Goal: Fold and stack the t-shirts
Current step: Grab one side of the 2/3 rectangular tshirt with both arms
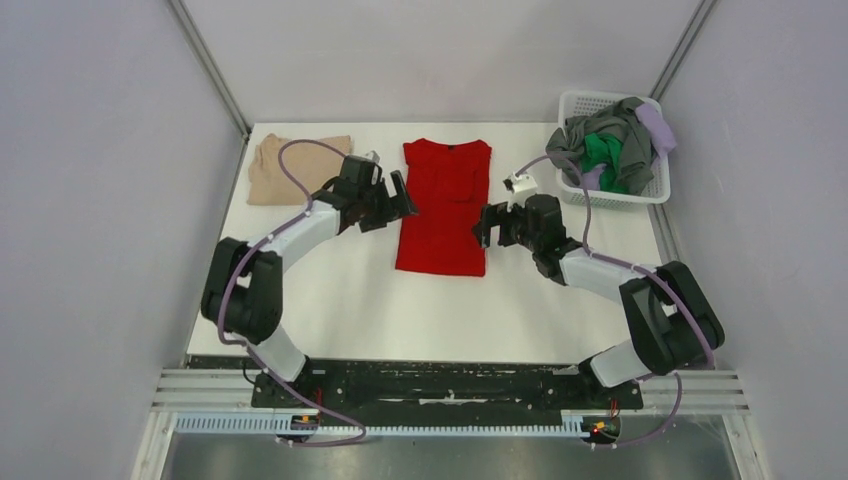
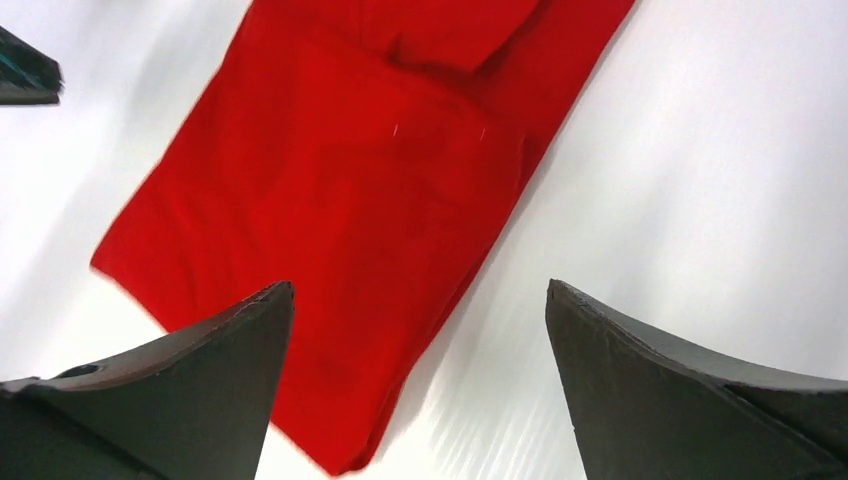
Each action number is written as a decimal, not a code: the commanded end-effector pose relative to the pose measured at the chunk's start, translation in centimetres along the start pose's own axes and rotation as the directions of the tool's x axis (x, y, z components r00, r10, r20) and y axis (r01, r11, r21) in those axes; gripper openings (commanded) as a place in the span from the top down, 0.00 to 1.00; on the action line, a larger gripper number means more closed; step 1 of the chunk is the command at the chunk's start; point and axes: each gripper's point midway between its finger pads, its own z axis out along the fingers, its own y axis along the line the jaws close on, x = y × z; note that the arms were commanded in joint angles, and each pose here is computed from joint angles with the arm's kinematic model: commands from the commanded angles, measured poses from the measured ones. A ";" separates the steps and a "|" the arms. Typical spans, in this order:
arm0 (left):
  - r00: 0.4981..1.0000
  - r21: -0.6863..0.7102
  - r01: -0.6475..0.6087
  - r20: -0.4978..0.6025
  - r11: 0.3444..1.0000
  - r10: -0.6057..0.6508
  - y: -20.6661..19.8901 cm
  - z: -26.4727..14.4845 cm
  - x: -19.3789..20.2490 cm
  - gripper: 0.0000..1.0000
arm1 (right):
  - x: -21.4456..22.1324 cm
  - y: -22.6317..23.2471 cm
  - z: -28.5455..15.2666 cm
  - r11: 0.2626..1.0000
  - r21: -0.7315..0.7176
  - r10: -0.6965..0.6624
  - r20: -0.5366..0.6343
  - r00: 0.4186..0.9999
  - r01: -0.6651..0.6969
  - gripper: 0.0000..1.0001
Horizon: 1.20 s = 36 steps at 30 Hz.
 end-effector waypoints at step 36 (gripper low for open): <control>0.961 -0.048 0.077 -0.264 0.996 -0.087 3.8 1.2 12.8 0.98 | 10.9 5.0 -2.3 0.989 -0.133 -0.103 -0.271 0.957 0.069 0.26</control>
